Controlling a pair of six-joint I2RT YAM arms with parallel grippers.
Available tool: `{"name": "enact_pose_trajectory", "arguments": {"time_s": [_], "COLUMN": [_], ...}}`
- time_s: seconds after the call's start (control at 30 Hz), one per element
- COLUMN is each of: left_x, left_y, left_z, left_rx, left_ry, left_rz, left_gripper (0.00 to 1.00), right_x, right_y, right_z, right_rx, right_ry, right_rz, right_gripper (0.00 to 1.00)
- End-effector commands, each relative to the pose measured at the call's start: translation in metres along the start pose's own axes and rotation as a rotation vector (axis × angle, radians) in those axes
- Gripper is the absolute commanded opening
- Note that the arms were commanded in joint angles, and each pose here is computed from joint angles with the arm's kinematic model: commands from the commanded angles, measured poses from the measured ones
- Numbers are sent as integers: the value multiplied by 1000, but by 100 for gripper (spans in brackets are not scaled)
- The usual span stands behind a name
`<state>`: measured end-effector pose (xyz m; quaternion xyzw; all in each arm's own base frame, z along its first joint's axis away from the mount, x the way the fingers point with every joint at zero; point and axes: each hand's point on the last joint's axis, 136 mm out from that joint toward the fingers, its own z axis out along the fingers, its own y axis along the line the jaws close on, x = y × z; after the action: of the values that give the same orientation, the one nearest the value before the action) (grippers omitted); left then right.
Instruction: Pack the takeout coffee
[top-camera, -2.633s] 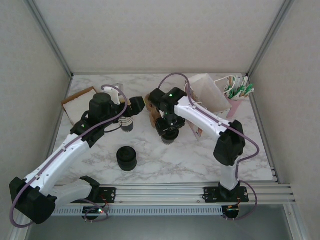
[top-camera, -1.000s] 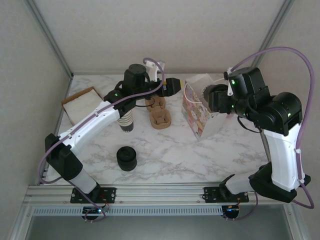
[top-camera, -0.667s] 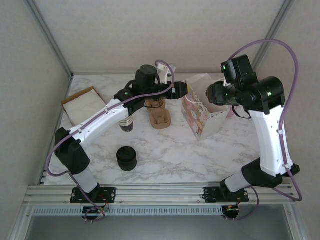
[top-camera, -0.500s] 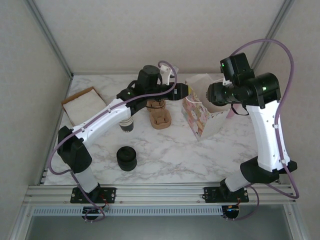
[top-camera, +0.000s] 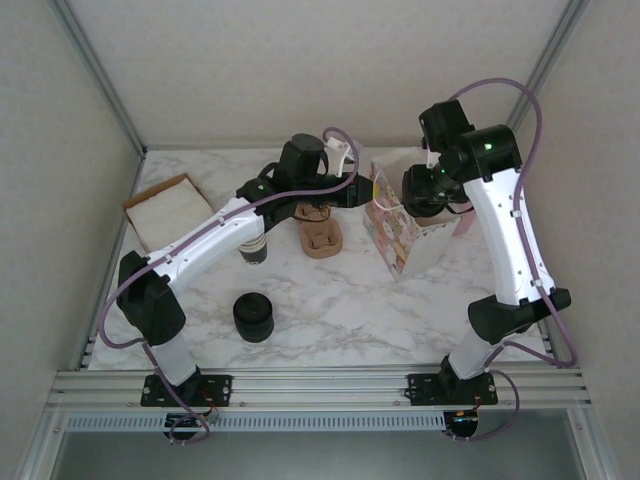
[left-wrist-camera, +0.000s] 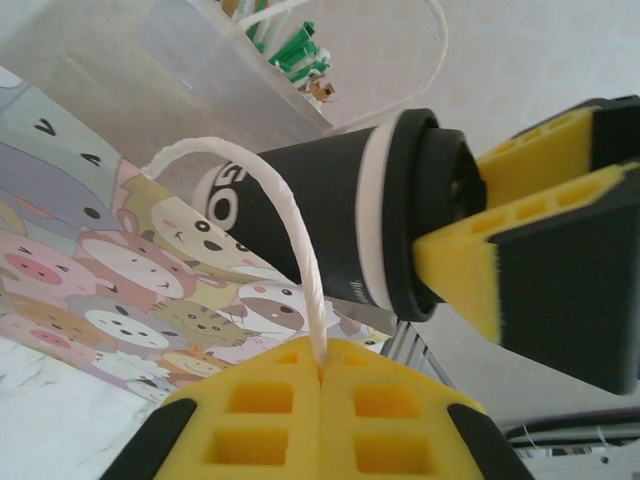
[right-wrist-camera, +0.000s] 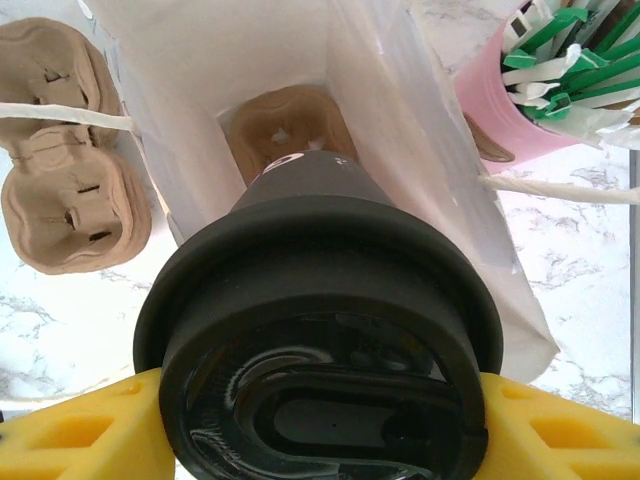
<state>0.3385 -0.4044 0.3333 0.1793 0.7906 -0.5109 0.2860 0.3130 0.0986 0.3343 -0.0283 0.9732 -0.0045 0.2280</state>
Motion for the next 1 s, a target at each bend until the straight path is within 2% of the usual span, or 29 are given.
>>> {"name": "enact_pose_trajectory", "arguments": {"time_s": [0.0, 0.4, 0.7, 0.97], "left_x": [4, 29, 47, 54], "left_y": [-29, -47, -55, -43], "left_z": [-10, -32, -47, -60], "left_rx": [94, 180, 229, 218], "left_ry": [34, 104, 154, 181], "left_rz": [7, -17, -14, -20], "left_gripper": [0, 0, 0, 0], "right_x": [24, 56, 73, 93], "right_y": [-6, -8, 13, 24], "right_z": [-1, -11, -5, 3], "right_rx": [15, 39, 12, 9], "right_ry": [99, 177, 237, 306], "right_rz": [-10, -11, -68, -97], "right_gripper": [65, 66, 66, 66]}}
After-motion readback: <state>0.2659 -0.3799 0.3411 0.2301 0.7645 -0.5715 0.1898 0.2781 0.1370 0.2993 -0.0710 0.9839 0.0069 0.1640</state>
